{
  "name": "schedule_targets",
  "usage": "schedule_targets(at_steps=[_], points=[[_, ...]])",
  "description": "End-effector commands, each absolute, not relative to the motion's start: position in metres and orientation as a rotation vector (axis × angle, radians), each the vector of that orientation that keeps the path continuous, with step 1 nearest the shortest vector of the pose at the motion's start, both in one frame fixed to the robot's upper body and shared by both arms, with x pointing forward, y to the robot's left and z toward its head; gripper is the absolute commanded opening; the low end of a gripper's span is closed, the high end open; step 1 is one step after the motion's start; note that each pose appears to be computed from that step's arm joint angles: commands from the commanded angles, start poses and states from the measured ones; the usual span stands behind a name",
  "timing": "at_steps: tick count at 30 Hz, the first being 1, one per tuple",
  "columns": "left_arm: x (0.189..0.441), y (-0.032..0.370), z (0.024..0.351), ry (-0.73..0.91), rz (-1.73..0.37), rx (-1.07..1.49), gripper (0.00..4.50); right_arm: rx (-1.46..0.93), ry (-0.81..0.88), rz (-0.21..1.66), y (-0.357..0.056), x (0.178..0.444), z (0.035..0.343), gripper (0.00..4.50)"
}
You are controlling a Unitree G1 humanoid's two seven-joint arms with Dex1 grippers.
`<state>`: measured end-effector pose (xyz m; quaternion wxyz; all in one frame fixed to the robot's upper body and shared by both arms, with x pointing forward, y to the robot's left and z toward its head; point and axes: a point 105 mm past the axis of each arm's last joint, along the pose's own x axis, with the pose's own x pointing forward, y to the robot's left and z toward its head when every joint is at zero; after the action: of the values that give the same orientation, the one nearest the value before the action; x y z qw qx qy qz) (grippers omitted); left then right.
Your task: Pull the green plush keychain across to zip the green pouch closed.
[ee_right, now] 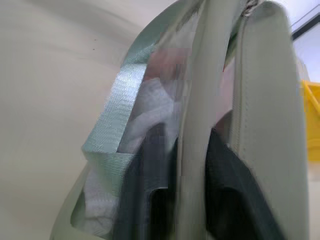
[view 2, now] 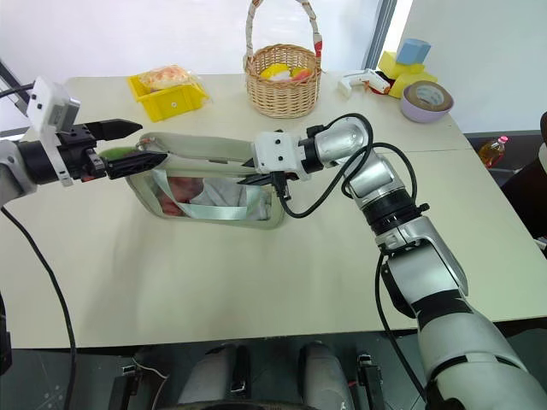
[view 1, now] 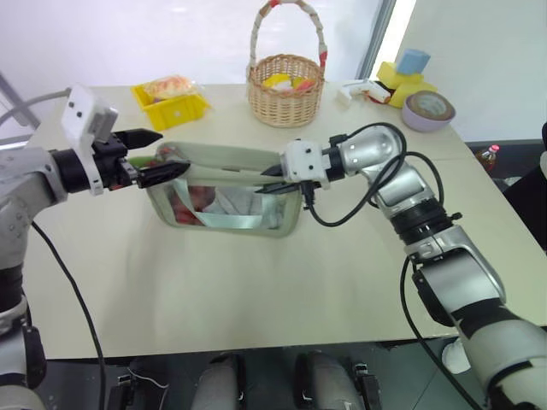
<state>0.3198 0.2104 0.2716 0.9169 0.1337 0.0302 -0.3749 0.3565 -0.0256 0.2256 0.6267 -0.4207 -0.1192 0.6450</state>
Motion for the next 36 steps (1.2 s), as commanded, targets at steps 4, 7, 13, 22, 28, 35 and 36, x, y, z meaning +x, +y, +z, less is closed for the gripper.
schedule_targets(at_steps=[4,7,13,22,28,35,36], points=[[0.316,0.213,0.286,0.031,-0.779,0.297,4.50,-1.003,-0.341,1.403,-0.052,0.349,0.265,2.72],[0.315,0.232,0.301,0.020,-0.728,0.280,4.50,-0.972,-0.316,1.354,-0.070,0.341,0.281,2.72],[0.312,0.272,0.314,0.042,-0.621,0.325,4.50,-0.840,-0.211,1.291,-0.085,0.327,0.269,2.72],[0.305,0.291,0.301,0.135,-0.611,0.341,4.50,-0.640,-0.188,1.210,-0.059,0.343,0.237,2.72],[0.295,0.311,0.277,0.233,-0.569,0.396,4.50,-0.657,-0.198,1.251,-0.056,0.334,0.230,0.94],[0.302,0.299,0.253,0.233,-0.596,0.398,4.50,-0.684,-0.211,1.264,-0.057,0.335,0.229,0.04],[0.305,0.295,0.249,0.224,-0.598,0.397,4.50,-0.683,-0.213,1.266,-0.056,0.335,0.229,0.04]])
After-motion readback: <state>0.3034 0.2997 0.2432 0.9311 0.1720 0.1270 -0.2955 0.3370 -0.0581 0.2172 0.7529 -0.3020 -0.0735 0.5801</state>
